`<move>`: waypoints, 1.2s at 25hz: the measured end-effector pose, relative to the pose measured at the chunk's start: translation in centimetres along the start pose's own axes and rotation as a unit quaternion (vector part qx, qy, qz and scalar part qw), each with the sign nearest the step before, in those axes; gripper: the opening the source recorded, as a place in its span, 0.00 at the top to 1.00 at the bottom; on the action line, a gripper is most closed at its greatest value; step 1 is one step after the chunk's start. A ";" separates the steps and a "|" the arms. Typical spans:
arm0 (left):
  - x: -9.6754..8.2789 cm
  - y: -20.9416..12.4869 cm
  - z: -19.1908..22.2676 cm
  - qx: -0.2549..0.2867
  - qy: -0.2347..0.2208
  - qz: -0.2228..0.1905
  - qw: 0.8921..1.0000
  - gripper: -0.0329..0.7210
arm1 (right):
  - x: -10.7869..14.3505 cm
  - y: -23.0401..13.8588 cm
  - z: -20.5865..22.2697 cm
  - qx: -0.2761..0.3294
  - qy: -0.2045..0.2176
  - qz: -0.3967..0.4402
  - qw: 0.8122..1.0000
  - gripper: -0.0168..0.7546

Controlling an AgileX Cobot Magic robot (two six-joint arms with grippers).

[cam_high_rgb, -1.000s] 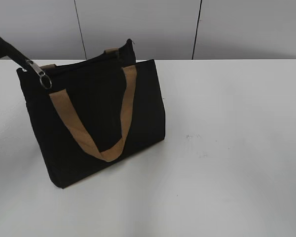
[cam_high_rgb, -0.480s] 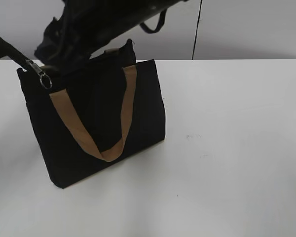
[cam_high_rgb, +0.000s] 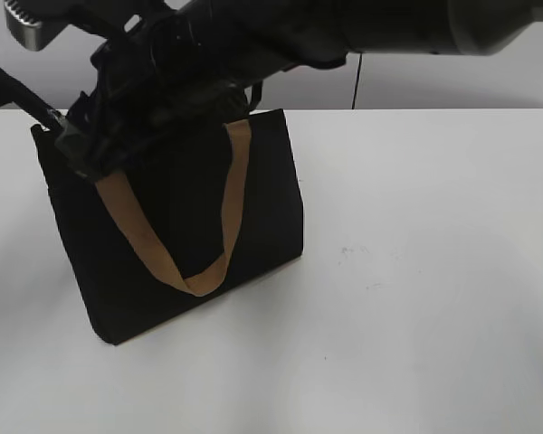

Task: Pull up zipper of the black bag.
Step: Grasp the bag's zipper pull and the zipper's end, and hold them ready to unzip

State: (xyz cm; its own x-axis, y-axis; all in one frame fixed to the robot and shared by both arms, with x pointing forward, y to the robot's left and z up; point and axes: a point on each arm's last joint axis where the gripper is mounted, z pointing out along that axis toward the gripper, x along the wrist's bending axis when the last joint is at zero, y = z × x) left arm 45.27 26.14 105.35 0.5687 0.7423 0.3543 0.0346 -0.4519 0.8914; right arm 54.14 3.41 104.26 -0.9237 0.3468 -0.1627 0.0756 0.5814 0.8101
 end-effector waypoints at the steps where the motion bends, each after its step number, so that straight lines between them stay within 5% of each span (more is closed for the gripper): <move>1: 0.0 0.0 0.0 0.000 0.000 0.000 1.000 0.92 | 0.0 -0.1 0.2 0.001 -0.001 0.001 1.000 0.47; 17: 0.0 0.0 0.1 0.001 0.000 -0.002 1.000 0.92 | 0.1 -1.1 1.7 0.011 -0.002 0.006 1.000 0.48; 24: 0.0 0.0 0.1 0.000 0.000 -0.002 1.000 0.92 | 0.1 -1.1 1.7 0.011 -0.003 0.006 1.000 0.69; 30: 0.0 -0.1 0.1 0.001 0.000 -0.002 1.000 0.92 | 0.1 -1.1 1.7 0.010 -0.004 0.006 1.000 0.74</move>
State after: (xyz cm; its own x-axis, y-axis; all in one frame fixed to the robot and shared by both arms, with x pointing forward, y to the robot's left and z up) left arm 45.32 26.15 105.29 0.5682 0.7446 0.3504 0.0384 -0.4493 0.8926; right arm 54.61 4.06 102.41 -0.9197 0.3595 -0.1576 0.0945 0.5924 0.8001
